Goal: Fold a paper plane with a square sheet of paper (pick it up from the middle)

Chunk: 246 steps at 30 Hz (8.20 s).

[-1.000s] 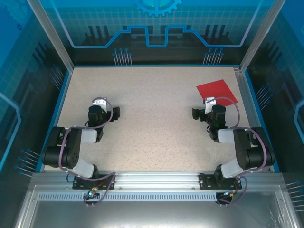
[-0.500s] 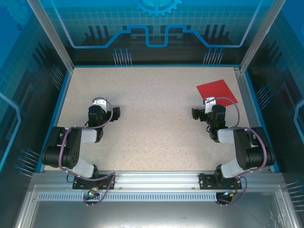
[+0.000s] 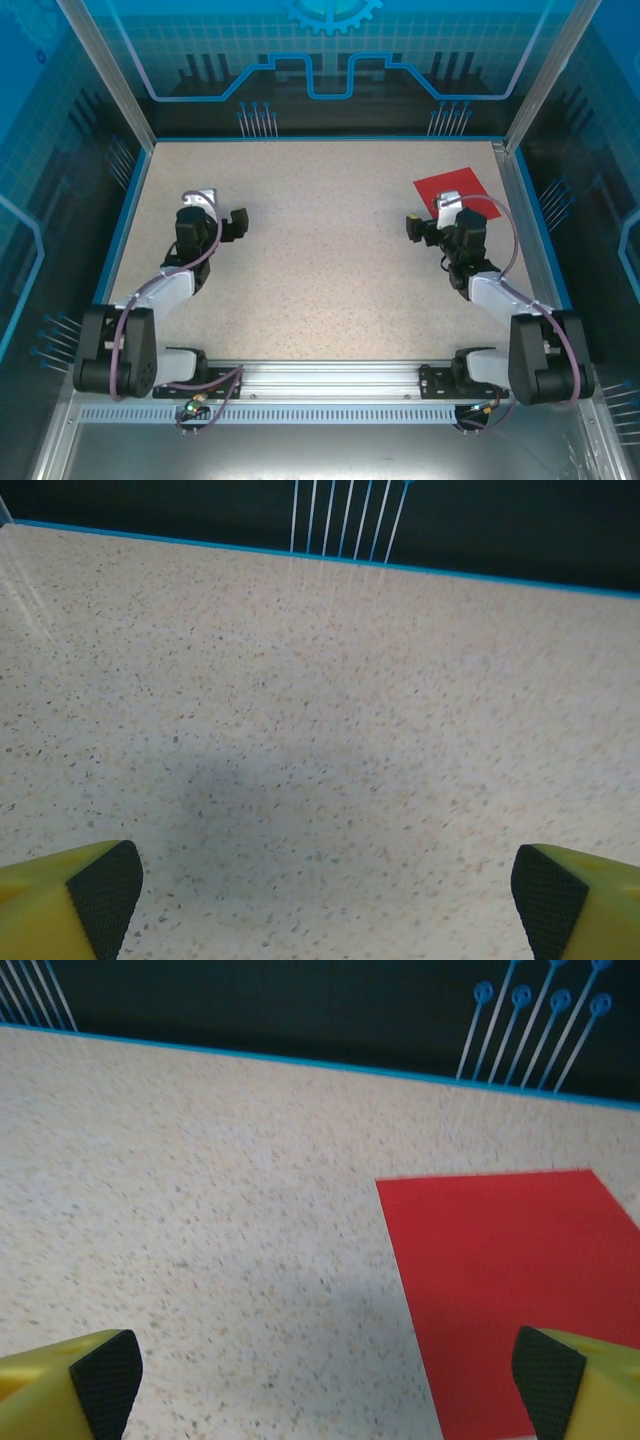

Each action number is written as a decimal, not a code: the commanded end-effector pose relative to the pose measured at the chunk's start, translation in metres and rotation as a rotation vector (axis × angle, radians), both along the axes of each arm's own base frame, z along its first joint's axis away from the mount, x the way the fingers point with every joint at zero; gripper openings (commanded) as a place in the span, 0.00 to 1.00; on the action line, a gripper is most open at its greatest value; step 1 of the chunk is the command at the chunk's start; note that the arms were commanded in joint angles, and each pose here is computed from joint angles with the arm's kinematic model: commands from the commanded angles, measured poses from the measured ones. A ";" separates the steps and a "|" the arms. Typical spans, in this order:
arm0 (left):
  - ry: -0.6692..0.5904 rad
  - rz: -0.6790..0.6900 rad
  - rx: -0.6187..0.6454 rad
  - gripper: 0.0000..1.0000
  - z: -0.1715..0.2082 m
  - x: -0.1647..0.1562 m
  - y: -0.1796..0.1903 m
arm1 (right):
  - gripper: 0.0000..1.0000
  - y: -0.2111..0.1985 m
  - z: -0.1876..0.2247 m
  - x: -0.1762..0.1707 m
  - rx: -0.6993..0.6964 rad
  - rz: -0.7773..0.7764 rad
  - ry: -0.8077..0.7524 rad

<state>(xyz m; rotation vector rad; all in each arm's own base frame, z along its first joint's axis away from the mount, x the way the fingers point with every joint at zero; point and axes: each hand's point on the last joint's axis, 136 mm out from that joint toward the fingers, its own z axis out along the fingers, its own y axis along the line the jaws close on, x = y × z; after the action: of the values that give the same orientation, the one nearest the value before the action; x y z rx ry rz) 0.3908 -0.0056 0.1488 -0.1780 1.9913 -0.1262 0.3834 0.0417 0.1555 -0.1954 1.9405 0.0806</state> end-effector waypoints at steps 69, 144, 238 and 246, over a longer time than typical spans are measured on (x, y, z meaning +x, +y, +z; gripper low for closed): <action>0.492 -0.519 -0.716 0.99 -0.016 0.010 -0.215 | 0.95 -0.076 -0.153 0.075 -0.209 0.050 1.056; 0.451 -0.603 -0.685 0.99 0.006 -0.051 -0.201 | 0.91 0.056 -0.122 0.013 -0.182 -0.091 1.015; 0.659 -0.429 -0.604 0.99 -0.045 -0.120 -0.167 | 0.88 0.213 -0.163 -0.088 -0.148 -0.078 1.043; 0.669 -0.437 -0.599 0.99 -0.047 -0.119 -0.169 | 0.84 0.207 -0.172 -0.097 -0.178 -0.116 1.061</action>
<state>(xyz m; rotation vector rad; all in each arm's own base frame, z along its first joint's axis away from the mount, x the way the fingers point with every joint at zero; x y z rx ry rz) 0.2708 -0.1720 0.1008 -0.1999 2.5655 -1.0759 0.2995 0.2658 0.0127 -0.2061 2.9490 0.0245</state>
